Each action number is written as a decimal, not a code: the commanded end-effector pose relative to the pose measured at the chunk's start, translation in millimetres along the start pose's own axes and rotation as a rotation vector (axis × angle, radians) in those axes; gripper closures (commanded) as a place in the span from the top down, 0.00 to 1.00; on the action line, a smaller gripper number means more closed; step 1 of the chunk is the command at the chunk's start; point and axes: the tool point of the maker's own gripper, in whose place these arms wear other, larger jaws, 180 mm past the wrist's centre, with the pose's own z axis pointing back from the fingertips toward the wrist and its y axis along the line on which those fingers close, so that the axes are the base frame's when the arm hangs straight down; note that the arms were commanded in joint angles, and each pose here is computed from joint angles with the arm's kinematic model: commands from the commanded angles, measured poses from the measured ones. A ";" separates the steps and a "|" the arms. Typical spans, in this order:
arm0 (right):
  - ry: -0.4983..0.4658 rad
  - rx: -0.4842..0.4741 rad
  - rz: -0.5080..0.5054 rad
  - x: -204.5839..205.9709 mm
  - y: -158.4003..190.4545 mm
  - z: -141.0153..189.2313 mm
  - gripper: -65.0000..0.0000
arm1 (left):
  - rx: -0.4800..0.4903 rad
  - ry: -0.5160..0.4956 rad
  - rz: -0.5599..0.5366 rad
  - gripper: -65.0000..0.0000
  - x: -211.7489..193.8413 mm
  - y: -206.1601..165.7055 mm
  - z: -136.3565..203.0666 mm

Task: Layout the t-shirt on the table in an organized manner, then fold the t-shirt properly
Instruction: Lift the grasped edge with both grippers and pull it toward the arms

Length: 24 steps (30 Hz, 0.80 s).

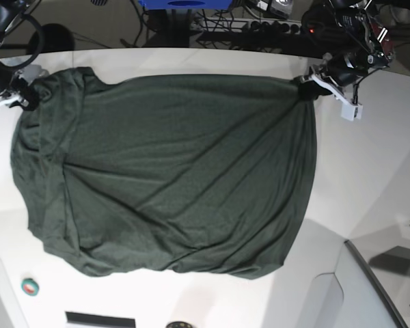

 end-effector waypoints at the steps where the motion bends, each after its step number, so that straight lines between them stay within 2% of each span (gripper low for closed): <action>1: -0.039 0.003 0.023 18.9 1.2 5.7 0.01 | 0.032 -0.002 -0.035 0.00 5.6 5.4 9.2; 4: 0.001 -0.010 0.003 24.0 4.3 2.7 0.01 | 0.024 -0.037 -0.120 0.00 24.3 -10.2 15.1; 6: 0.026 -0.023 -0.031 25.0 5.6 1.6 0.01 | 0.012 -0.006 -0.158 0.00 25.4 -19.3 15.0; 12: -0.012 -0.084 -0.036 56.0 26.5 19.4 0.01 | 0.025 0.013 -0.241 0.00 45.8 -32.2 22.8; 16: -0.034 -0.119 -0.086 71.5 37.5 31.1 0.01 | 0.032 0.027 -0.261 0.00 57.2 -34.8 23.3; 24: -0.002 -0.089 -0.113 90.9 82.8 7.1 0.01 | 0.017 -0.026 -0.274 0.00 89.4 -42.7 16.3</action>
